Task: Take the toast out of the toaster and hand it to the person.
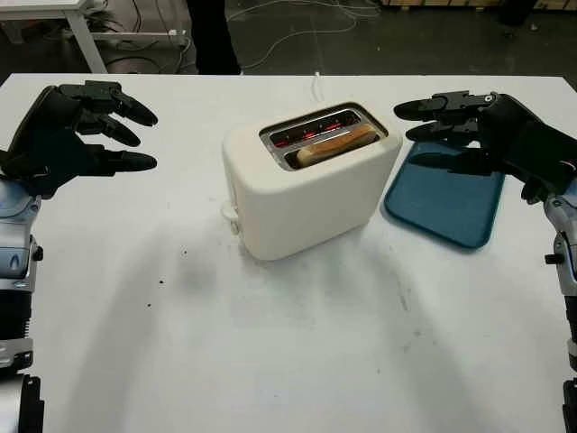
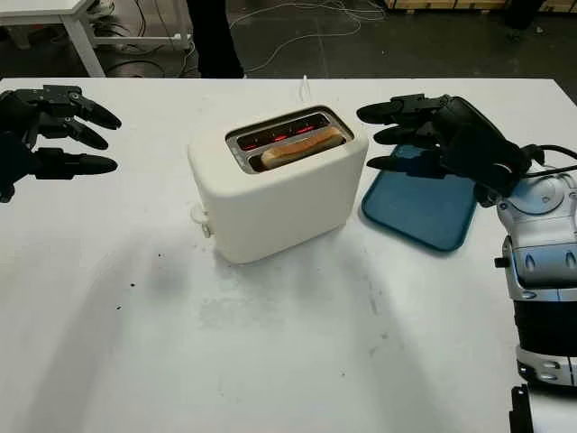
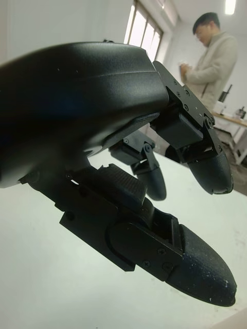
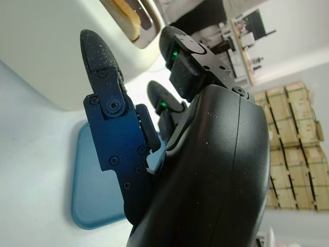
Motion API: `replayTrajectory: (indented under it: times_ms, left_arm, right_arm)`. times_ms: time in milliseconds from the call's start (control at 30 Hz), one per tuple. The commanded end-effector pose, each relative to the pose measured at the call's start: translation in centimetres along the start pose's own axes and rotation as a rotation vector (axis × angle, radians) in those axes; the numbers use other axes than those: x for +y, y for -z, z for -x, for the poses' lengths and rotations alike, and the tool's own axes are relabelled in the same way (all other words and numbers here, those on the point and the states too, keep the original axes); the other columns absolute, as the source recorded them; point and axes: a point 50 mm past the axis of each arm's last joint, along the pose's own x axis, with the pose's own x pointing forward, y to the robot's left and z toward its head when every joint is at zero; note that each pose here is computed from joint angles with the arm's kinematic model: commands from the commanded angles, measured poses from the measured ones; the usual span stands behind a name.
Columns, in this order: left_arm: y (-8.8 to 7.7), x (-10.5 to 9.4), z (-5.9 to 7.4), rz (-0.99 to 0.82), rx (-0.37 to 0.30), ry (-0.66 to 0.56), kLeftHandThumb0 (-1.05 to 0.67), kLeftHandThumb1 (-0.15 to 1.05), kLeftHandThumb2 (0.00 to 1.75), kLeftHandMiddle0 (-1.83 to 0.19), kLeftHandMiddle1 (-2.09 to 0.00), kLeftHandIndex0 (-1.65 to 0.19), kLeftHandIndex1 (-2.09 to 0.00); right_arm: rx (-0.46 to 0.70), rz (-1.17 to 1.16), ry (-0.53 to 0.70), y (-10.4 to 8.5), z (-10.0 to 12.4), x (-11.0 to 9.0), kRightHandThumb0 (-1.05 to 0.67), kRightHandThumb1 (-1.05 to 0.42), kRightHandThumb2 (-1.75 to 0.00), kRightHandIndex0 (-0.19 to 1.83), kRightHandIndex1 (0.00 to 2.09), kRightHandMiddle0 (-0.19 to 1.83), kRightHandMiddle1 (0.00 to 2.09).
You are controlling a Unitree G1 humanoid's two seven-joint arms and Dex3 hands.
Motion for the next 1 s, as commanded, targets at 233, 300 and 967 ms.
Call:
replayTrajectory:
  times_ms: [233,300,967]
  left_arm:
    - [-0.24,0.12,-0.04,0.001,-0.021,-0.008,-1.05,0.62,0.00,-0.75,-0.91,-0.77,-0.75]
    - [-0.21,0.12,-0.02,0.003,-0.016,-0.007,-1.05,0.61,0.00,-0.74,-0.91,-0.77,-0.75]
    - [-0.15,0.11,0.00,0.007,-0.018,-0.009,-1.05,0.62,0.00,-0.74,-0.91,-0.77,-0.76]
  right_arm:
    - [-0.017,0.006,0.003,-0.43,0.05,-0.15,-0.54,-0.83,0.00,0.40,0.48,0.62,0.00]
    - [-0.018,-0.008,0.000,-0.36,0.01,-0.16,-0.54,-0.82,0.00,0.40,0.48,0.62,0.00]
    - [-0.009,0.002,0.003,-0.33,0.02,-0.05,-0.56,-0.83,0.00,0.38,0.51,0.62,0.00]
